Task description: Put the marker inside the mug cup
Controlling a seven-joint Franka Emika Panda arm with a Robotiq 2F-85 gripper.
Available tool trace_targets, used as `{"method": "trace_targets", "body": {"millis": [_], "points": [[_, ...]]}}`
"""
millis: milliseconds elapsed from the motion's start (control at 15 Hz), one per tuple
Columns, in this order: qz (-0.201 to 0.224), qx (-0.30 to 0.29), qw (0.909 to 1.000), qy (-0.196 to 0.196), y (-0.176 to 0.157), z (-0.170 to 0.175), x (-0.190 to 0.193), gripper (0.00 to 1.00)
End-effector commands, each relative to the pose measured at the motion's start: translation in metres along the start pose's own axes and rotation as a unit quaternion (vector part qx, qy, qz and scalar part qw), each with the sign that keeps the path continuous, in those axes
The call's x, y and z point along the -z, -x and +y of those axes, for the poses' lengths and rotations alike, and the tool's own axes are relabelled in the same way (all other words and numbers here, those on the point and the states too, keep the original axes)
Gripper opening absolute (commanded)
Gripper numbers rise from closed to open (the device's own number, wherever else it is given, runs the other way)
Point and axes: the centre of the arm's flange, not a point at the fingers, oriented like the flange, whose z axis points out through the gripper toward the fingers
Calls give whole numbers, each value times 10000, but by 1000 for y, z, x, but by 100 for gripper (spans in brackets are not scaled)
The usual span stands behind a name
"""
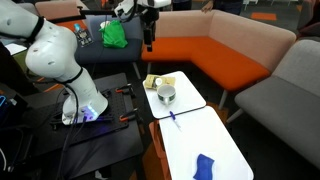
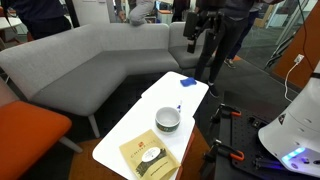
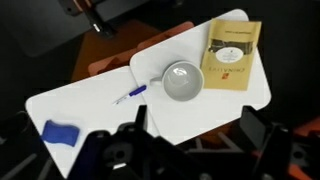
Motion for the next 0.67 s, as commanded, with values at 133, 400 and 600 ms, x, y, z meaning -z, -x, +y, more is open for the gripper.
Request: {"method": "trace_targets", "body": {"millis": [133, 400, 600], "points": [[-195, -1509, 9880, -250, -82, 13, -40, 100], [-380, -2552, 9655, -350, -118, 29, -94, 100], [-477, -3331, 9410, -349, -131, 49, -137, 100]]}}
